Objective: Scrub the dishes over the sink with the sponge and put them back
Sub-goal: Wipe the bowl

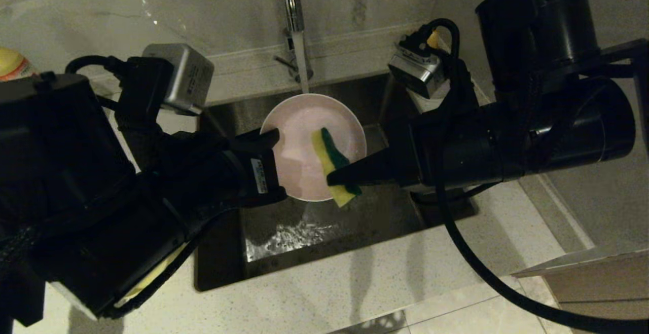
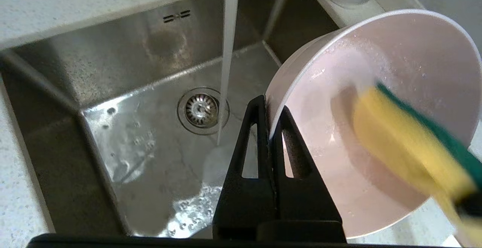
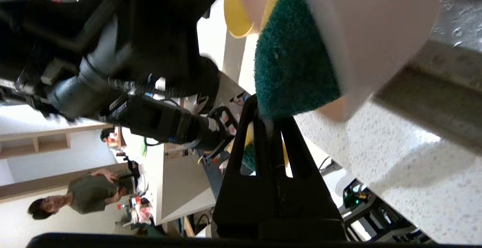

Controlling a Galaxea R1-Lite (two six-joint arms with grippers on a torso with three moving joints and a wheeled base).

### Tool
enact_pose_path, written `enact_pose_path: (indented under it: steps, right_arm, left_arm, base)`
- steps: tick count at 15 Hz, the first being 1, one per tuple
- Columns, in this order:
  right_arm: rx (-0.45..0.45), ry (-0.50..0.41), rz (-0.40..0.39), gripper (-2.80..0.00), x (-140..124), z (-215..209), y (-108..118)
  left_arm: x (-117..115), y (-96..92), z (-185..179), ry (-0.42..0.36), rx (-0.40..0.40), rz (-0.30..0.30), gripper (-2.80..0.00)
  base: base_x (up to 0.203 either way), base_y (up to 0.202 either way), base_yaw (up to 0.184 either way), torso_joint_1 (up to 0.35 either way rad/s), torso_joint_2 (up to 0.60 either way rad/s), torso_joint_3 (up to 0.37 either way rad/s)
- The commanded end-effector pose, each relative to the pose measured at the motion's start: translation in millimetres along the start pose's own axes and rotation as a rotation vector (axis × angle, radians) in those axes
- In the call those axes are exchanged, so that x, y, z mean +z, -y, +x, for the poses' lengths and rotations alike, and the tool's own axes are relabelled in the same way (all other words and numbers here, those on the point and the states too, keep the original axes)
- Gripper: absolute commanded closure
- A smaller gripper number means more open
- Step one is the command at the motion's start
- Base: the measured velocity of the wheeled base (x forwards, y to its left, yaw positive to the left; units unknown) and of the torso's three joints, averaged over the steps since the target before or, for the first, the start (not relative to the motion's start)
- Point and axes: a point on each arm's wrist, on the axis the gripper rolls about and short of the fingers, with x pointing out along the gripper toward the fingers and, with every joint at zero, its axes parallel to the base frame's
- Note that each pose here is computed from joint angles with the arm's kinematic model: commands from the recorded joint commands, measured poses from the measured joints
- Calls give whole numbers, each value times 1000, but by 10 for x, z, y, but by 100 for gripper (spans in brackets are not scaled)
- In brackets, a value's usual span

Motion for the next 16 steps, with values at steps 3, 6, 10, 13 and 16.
enact_pose_path:
  steps: [3,6,10,13,16]
  right_arm:
    - [17,32,-11,0,106,-48,-67]
    - [32,38,-21,0,122,-58,-126]
    - [58,11,-31,0,53,-71,-243]
    - [53,-46,-18,0,-26,59,-231]
    - [36,-78,-2,0,-71,161,-161]
  left_arm:
    - [-44,19,-62,-1,-10,6,0]
    - [-84,23,-55,17,-9,30,0]
    - [-188,8,-79,-7,11,44,0]
    - [-154,16,-62,4,12,32,0]
    - [-96,26,-39,23,16,20,0]
  base:
    - [0,0,0,0,0,0]
    - [0,0,0,0,0,0]
    - [0,0,0,0,0,0]
    - [0,0,0,0,0,0]
    - [0,0,0,0,0,0]
